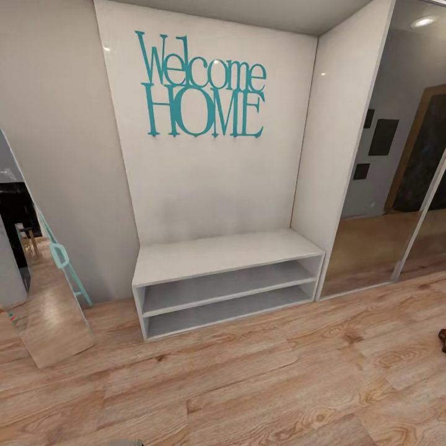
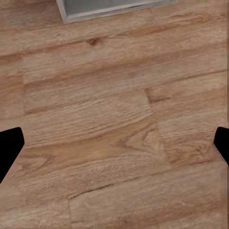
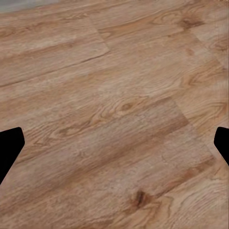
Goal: Pick up the two gym shoes and the two sandals from the corridor floor and place them onto the hallstand (shoe rack) in the corridor, making sure they are on the rack and not on the floor. Arrange them so the two gym shoes are next to each other and the two sandals are next to each other.
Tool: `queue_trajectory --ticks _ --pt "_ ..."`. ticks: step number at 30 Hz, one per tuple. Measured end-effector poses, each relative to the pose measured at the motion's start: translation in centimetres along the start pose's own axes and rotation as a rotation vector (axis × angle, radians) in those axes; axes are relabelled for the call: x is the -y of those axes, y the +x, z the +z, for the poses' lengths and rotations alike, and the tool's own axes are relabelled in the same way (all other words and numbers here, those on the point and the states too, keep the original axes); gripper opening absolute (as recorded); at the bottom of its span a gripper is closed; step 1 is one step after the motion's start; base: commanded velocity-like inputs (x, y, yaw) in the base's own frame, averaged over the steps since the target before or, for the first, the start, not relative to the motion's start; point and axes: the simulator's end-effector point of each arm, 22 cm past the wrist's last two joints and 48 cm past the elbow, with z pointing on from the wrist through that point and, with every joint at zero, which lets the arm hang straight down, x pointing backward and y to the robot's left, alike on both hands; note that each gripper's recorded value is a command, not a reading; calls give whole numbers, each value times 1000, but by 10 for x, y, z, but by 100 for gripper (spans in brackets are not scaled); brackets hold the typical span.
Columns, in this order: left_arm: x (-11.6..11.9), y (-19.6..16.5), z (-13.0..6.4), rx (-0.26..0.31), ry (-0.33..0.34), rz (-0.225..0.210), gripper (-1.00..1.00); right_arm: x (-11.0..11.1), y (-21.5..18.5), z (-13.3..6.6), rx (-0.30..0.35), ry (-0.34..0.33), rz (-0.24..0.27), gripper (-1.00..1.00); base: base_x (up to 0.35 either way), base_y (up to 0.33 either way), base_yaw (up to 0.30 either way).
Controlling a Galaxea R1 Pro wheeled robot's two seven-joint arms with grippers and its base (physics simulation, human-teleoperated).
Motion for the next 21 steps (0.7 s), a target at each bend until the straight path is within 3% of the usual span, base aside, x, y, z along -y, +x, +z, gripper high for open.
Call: queue_trajectory --ticks 21 --pt "3 10 0 -23 5 5 100 1 9 0 -20 4 -2 100 276 -143 -225"
